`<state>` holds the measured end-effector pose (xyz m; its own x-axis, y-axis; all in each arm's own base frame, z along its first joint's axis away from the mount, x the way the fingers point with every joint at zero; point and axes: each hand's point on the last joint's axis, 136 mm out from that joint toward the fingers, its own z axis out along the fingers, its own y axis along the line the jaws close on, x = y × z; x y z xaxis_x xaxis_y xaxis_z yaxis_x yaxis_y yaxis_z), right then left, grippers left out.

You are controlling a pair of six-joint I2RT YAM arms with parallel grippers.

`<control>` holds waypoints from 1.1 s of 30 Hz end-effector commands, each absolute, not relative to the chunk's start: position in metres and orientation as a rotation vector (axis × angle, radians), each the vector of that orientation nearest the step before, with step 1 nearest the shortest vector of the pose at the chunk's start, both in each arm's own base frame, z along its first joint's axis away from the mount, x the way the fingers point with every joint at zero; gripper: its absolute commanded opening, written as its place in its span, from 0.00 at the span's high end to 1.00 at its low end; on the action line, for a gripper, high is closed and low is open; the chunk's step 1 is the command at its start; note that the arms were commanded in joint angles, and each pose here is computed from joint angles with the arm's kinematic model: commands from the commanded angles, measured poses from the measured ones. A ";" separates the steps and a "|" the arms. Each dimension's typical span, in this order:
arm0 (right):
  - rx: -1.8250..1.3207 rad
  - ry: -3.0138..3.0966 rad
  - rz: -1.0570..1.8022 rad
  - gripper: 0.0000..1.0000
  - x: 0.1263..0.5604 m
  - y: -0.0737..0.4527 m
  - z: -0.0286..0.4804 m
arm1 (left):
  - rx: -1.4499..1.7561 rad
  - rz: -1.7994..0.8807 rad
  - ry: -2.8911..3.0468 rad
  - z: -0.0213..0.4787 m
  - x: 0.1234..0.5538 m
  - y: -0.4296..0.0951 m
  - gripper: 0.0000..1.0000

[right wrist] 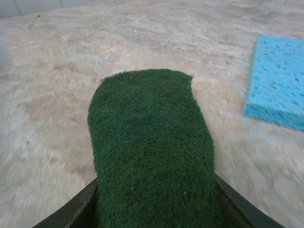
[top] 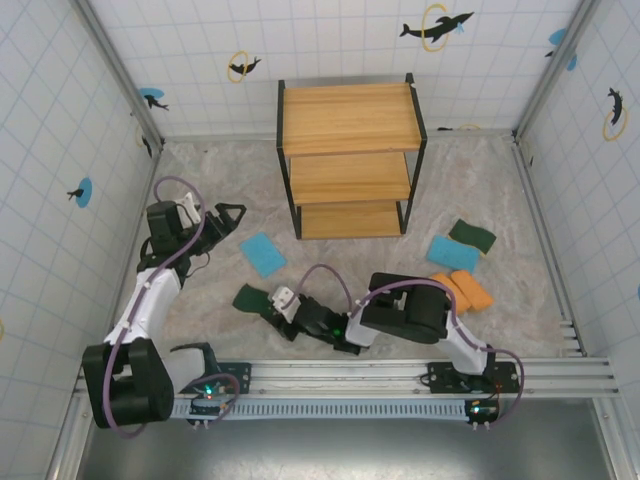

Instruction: Place and organize the cleaning sponges onto the shelf

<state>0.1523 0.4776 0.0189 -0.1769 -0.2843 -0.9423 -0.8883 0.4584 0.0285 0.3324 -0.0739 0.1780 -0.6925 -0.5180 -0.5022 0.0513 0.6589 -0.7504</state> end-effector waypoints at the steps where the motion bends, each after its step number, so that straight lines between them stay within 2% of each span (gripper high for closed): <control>1: -0.932 1.756 0.680 0.47 0.154 0.449 0.017 | -0.369 -0.992 2.118 0.185 0.328 -0.071 0.03; 9: -0.821 1.776 0.493 0.47 0.157 0.391 0.020 | -0.369 -0.950 2.063 0.197 0.318 -0.067 0.02; 14: -0.661 1.744 0.393 0.47 0.174 0.352 0.034 | -0.334 -0.942 2.075 0.202 0.316 -0.068 0.02; 33: -0.279 1.709 0.300 0.49 0.204 0.272 0.063 | -0.321 -0.949 2.093 0.200 0.313 -0.070 0.03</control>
<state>0.1922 0.2851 0.0370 -0.1784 -0.1620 -0.9705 -0.4408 0.8950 -0.0684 0.3133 -0.0717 0.2001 -0.6524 -0.5147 -0.5562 0.0805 0.6827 -0.7262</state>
